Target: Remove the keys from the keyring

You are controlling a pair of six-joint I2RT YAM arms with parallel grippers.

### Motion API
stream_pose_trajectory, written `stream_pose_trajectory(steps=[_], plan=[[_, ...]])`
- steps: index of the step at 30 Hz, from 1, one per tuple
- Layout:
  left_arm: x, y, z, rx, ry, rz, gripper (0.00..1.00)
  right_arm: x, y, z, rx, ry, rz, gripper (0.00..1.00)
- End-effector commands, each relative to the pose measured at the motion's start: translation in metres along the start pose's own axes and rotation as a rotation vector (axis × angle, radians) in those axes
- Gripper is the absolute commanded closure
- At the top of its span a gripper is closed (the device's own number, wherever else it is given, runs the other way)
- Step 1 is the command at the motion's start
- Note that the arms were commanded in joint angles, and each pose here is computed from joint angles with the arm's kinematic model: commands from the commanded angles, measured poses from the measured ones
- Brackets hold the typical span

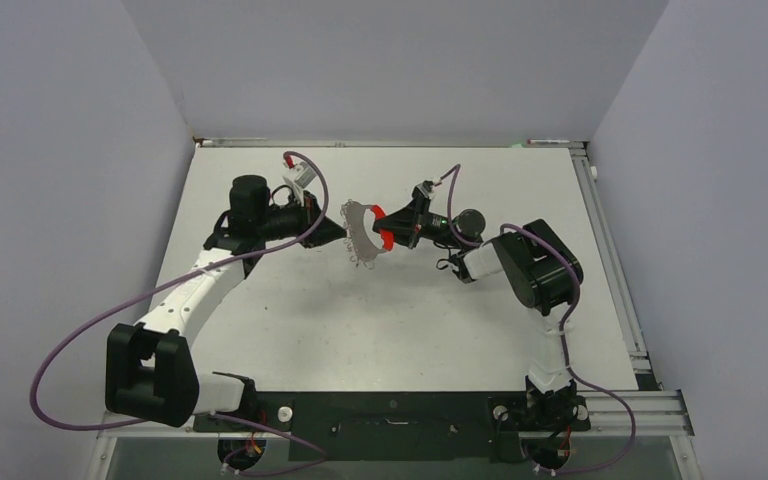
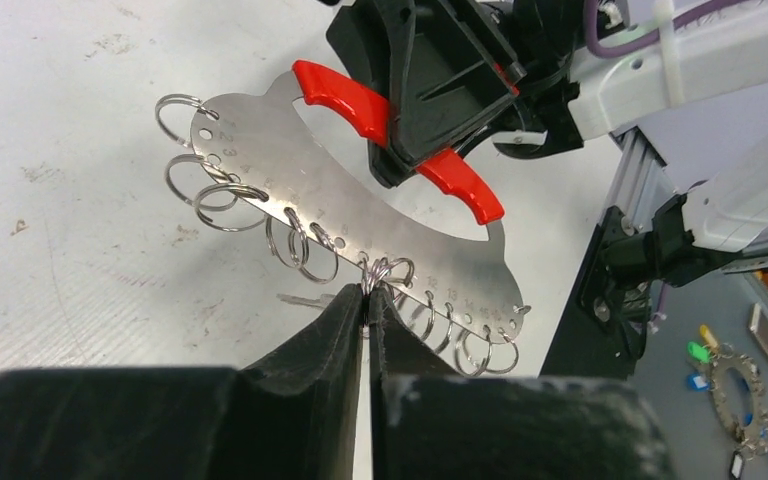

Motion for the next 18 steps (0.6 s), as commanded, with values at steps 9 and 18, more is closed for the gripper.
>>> stream_pose_trajectory(steps=[9, 18], plan=[[-0.015, 0.025, -0.003, -0.093, -0.128, 0.118, 0.14, 0.024, -0.006, 0.043, 0.066, 0.484, 0.08, 0.95], [-0.009, 0.061, 0.009, -0.198, -0.187, 0.094, 0.04, 0.031, -0.003, 0.056, 0.602, 0.974, 0.149, 0.95]])
Point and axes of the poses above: each gripper's point midway between its finger pads, its own y axis back along the fingers, its own z axis along the line the jaws close on, x = y × z, the point moved 9 cm from there along y, back along the fingers, and after that the axes turned 14 degrees about -y, right-handed, at the moved point
